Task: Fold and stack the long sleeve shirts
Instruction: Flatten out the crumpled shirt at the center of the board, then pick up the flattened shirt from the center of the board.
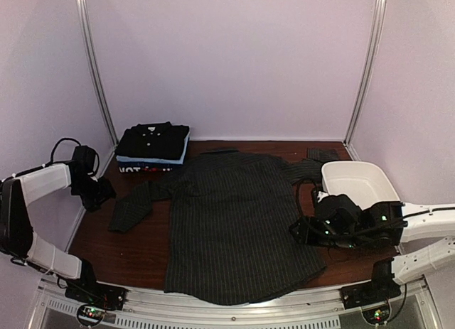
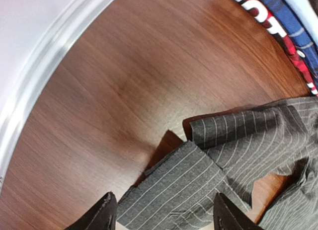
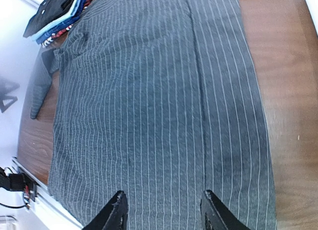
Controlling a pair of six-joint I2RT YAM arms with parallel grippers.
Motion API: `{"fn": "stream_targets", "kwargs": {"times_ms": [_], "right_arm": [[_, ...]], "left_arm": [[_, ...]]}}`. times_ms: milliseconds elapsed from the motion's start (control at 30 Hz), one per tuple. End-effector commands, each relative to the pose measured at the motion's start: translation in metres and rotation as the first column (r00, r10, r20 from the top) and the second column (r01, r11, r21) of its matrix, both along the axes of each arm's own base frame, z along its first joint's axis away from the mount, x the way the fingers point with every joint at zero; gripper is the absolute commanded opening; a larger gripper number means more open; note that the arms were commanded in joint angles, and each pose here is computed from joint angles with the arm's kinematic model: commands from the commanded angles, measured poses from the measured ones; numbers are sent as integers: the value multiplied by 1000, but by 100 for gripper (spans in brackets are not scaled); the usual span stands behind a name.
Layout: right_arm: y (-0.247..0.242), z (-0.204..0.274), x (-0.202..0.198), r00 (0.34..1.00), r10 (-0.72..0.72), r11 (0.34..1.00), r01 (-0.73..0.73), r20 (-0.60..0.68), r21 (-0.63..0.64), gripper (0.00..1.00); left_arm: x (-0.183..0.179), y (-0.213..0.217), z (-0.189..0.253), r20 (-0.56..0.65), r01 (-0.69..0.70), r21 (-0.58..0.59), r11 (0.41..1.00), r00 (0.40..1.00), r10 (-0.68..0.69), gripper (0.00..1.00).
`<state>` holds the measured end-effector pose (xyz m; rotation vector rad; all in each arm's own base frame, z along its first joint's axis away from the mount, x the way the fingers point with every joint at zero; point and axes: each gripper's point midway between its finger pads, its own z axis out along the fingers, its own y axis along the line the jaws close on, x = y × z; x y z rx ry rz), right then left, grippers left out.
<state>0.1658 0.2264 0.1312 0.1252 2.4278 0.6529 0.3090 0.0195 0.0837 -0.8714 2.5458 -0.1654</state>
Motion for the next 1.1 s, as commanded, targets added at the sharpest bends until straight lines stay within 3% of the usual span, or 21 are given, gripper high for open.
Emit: {"fn": "stream_targets", "kwargs": {"times_ms": [0, 333, 567, 1067], "right_arm": [[11, 17, 18, 990, 90, 984, -72, 107, -160, 53], [54, 11, 31, 964, 243, 945, -211, 104, -249, 55], [71, 7, 34, 942, 322, 925, -291, 93, -246, 55], [72, 2, 43, 930, 355, 908, -318, 98, -271, 55]], "left_arm": [[15, 4, 0, 28, -166, -76, 983, 985, 169, 67], [13, 13, -9, -15, -486, -184, 854, 870, 492, 60], [17, 5, -30, -104, -545, -210, 812, 838, 536, 58], [31, -8, -39, -153, -568, -179, 804, 823, 547, 59]]}}
